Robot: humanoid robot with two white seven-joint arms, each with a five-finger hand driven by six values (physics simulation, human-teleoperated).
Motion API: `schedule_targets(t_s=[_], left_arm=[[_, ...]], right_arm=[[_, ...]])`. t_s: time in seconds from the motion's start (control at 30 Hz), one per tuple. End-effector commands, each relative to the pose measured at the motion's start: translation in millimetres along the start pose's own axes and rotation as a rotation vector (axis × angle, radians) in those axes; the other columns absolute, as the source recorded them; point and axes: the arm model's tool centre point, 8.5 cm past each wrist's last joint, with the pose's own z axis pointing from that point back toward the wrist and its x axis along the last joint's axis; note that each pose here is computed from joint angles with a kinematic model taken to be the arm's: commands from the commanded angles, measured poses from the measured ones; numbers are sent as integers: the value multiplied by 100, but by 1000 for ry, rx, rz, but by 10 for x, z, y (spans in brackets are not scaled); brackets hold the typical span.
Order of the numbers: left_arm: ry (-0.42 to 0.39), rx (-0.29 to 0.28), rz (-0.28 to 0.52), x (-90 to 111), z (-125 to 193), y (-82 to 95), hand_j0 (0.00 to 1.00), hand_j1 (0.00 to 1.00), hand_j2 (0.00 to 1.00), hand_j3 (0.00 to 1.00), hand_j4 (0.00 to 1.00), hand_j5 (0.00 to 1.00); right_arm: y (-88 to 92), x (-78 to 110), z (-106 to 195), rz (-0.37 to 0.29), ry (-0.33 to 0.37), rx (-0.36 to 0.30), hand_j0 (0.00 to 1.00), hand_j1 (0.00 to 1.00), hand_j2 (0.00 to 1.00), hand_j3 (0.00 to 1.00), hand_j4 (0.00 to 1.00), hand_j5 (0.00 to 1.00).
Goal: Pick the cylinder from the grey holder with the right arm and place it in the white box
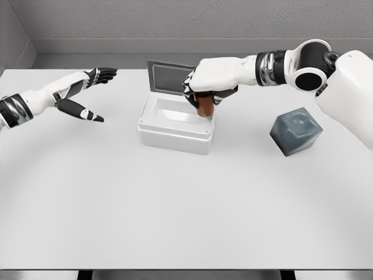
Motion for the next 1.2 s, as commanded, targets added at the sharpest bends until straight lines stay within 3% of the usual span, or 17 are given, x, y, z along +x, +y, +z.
schedule_targets(t_s=[0.0,0.6,0.67,0.77,0.8,0.93,1.03,1.1,1.17], left_arm=[[-3,4,4,5,2,7,100,100,100,100,100,100],[-4,4,5,6,2,8,100,100,100,100,100,100],[-4,4,6,6,2,8,100,100,100,100,100,100],[-2,5,6,2,5,9,100,100,100,100,100,100],[-4,4,6,6,2,8,100,100,100,100,100,100],[-4,4,6,6,2,8,100,100,100,100,100,100],[-3,6,6,4,6,13,100,100,100,100,100,100],[-3,6,6,4,6,13,100,100,100,100,100,100],[-3,6,6,4,6,13,100,100,100,100,100,100]], right_arm=[[11,-24,6,-11,6,-1,32,32,32,32,32,32],[17,6,-36,-8,-4,4,36,36,36,36,36,36],[24,4,-33,-9,-3,6,44,44,44,44,44,44],[5,18,-39,-4,-7,3,92,92,92,92,92,92],[-2,19,-37,-3,-7,1,100,100,100,100,100,100],[-89,30,-34,4,-13,-18,100,100,100,100,100,100],[-357,-28,147,26,14,-97,100,100,100,100,100,100],[-537,-26,529,67,45,-170,100,100,100,100,100,100],[-474,-175,1072,-21,79,-227,100,100,100,100,100,100]])
